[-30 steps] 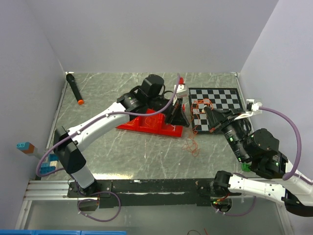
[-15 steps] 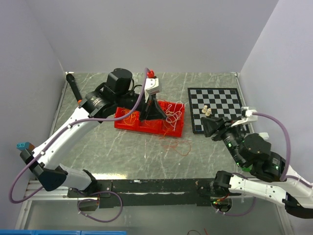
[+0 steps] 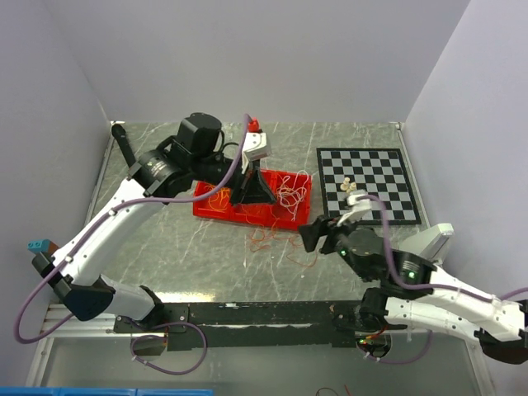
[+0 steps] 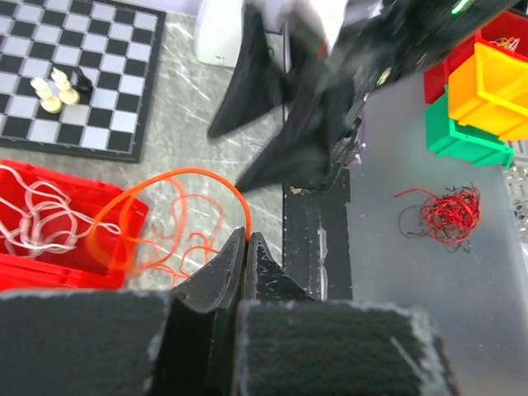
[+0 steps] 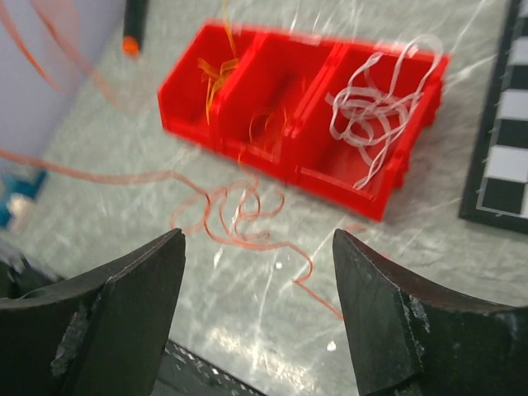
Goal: Untangle the cables
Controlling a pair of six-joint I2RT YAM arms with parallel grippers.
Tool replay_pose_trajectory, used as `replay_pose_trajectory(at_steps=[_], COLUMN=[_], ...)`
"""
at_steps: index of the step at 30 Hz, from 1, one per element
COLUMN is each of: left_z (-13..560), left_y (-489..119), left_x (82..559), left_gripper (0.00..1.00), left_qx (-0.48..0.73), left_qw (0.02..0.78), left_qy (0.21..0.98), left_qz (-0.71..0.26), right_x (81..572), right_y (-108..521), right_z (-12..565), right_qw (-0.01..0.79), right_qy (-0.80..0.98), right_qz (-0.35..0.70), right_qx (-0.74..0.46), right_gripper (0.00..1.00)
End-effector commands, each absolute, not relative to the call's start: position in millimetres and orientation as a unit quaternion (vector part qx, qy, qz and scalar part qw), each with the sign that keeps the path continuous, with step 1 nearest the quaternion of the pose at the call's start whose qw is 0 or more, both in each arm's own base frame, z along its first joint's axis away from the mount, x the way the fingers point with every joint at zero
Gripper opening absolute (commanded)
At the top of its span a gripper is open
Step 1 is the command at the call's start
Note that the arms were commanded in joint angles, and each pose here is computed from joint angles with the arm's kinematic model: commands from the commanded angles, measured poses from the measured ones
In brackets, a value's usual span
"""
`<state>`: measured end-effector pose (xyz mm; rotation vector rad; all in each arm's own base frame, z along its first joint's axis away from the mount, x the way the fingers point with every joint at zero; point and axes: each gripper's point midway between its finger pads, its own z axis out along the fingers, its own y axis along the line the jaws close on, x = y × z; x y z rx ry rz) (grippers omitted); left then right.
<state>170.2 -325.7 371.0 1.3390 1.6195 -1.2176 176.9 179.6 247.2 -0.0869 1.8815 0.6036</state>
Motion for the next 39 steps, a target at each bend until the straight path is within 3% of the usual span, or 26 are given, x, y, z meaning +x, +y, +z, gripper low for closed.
replay_pose_trajectory(at_steps=[1,15,21,28,39], left_z=[404.7,487.7,494.0,499.5,506.7], left_y=[-314.0,-290.1,-283.4,-274.8,-271.0], left_x=[162.6,150.9,147.2,143.5,133.2], left_gripper=[0.01,0.01,0.01,0.01,0.01], left_qx=[0.534,0.532,0.53,0.535,0.54], left_qw=[0.386,0.485,0.496,0.51,0.512], left_qy=[0.601,0.554,0.55,0.544,0.533], left_qz=[-0.453,-0.419,-0.413,-0.396,-0.402], right_x=[174.8,173.3,176.0,171.4,164.5], right_y=[214.6,260.2,272.4,243.0,270.8], right_z=[241.6,257.8,264.6,300.4,288.1], right_qw=[0.537,0.539,0.54,0.583,0.545], right_qy=[0.786,0.756,0.751,0.716,0.719], right_qz=[0.293,0.337,0.338,0.349,0.369], right_qx=[-0.084,-0.156,-0.173,-0.163,-0.225], right_gripper=[0.8,0.82,0.81,0.8,0.74])
